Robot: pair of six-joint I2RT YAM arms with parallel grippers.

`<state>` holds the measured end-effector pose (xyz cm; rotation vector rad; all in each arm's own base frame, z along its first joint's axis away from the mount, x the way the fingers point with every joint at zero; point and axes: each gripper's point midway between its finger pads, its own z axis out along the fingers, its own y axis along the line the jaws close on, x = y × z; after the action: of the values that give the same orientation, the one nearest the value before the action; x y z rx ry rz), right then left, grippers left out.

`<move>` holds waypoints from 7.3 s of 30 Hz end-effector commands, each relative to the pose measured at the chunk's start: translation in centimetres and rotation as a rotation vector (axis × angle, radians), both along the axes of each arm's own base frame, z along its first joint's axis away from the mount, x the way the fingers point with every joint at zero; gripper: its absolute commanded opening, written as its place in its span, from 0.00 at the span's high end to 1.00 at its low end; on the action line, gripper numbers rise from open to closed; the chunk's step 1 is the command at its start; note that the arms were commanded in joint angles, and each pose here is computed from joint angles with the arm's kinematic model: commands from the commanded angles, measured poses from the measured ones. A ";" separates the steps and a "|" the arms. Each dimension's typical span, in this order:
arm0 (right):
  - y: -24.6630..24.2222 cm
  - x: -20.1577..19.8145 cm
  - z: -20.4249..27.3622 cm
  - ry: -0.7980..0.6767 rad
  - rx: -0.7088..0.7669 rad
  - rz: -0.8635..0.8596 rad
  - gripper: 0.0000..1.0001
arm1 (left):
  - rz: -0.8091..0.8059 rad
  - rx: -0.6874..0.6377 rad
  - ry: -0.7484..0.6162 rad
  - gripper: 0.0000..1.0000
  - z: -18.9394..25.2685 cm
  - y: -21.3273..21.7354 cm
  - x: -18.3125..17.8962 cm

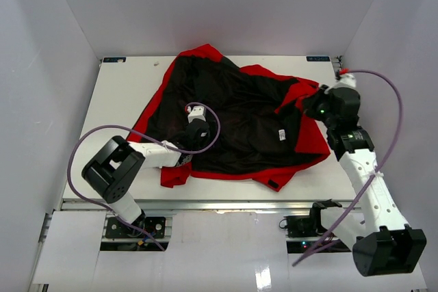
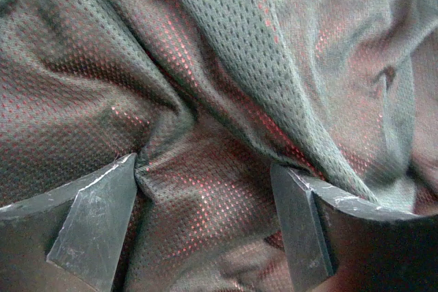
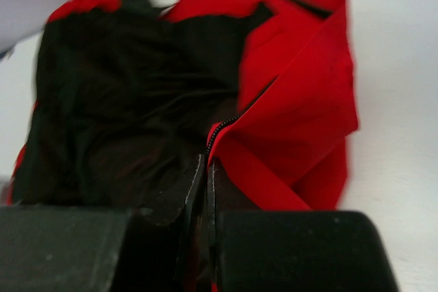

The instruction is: Zip up the jacket

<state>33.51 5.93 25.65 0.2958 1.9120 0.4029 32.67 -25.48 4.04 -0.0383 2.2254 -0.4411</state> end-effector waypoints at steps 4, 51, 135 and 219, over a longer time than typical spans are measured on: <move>14.0 -4.4 1.6 -0.070 0.031 0.398 0.92 | -0.011 -0.071 -0.106 0.10 9.2 -0.3 0.3; 24.0 -11.8 0.1 -0.208 0.231 0.742 0.88 | -0.888 -0.527 -0.178 0.32 15.6 -7.9 -14.6; 20.8 -17.1 -7.9 -0.198 0.218 0.859 0.92 | -0.659 -0.253 -0.049 0.35 14.3 -5.5 -11.6; 17.1 -17.5 0.4 -0.376 0.126 0.793 0.35 | -0.953 -0.489 -0.066 1.00 17.5 -7.9 -17.3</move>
<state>17.71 21.93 22.17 -0.2883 1.7201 0.9517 16.07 -33.27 19.16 0.7228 1.9852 -1.3961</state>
